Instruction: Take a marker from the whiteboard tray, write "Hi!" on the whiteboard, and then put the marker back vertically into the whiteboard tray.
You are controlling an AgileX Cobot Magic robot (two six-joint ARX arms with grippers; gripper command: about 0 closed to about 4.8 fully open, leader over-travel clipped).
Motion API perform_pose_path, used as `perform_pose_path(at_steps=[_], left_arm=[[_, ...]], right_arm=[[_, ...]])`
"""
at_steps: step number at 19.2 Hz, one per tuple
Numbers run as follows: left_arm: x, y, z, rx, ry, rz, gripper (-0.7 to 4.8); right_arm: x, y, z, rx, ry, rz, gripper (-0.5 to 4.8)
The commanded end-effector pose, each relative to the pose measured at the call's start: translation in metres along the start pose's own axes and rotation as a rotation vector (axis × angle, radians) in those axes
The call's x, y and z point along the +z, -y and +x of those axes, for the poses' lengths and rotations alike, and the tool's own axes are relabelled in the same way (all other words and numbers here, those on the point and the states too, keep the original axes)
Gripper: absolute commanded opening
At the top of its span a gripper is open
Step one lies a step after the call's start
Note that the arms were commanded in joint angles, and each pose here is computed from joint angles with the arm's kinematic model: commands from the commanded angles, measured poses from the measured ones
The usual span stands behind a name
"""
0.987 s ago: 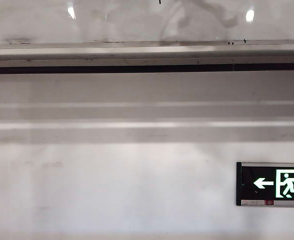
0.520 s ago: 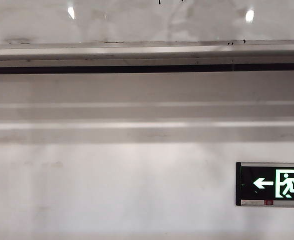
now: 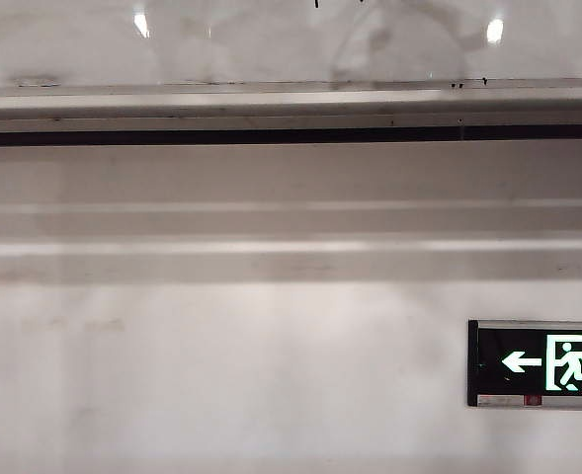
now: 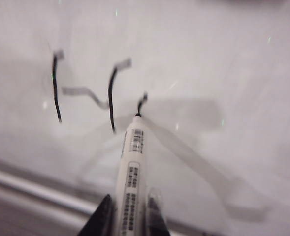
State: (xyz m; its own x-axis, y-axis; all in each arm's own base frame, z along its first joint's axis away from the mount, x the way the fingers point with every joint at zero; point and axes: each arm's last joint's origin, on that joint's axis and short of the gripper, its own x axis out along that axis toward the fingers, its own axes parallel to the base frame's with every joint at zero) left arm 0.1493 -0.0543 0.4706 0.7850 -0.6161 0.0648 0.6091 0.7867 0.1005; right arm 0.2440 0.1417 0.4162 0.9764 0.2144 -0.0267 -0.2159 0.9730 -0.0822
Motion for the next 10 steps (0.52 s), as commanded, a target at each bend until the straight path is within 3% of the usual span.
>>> perform_pose_path(at_steps=[1,5,10], left_arm=[[0.004,0.000,-0.002,-0.002,0.026,0.010,-0.06],[0.004,0.000,-0.002,-0.002,0.026,0.010,-0.06],[0.004,0.000,-0.002,-0.001,0.026,0.010,-0.06]], right_arm=[[-0.003,0.000,-0.001,0.004,-0.044,-0.015,-0.05],[0.011,0.003,-0.011,0.011,0.053,0.019,-0.05],[0.012,0.003,-0.008,0.008,0.071,0.017,-0.05]])
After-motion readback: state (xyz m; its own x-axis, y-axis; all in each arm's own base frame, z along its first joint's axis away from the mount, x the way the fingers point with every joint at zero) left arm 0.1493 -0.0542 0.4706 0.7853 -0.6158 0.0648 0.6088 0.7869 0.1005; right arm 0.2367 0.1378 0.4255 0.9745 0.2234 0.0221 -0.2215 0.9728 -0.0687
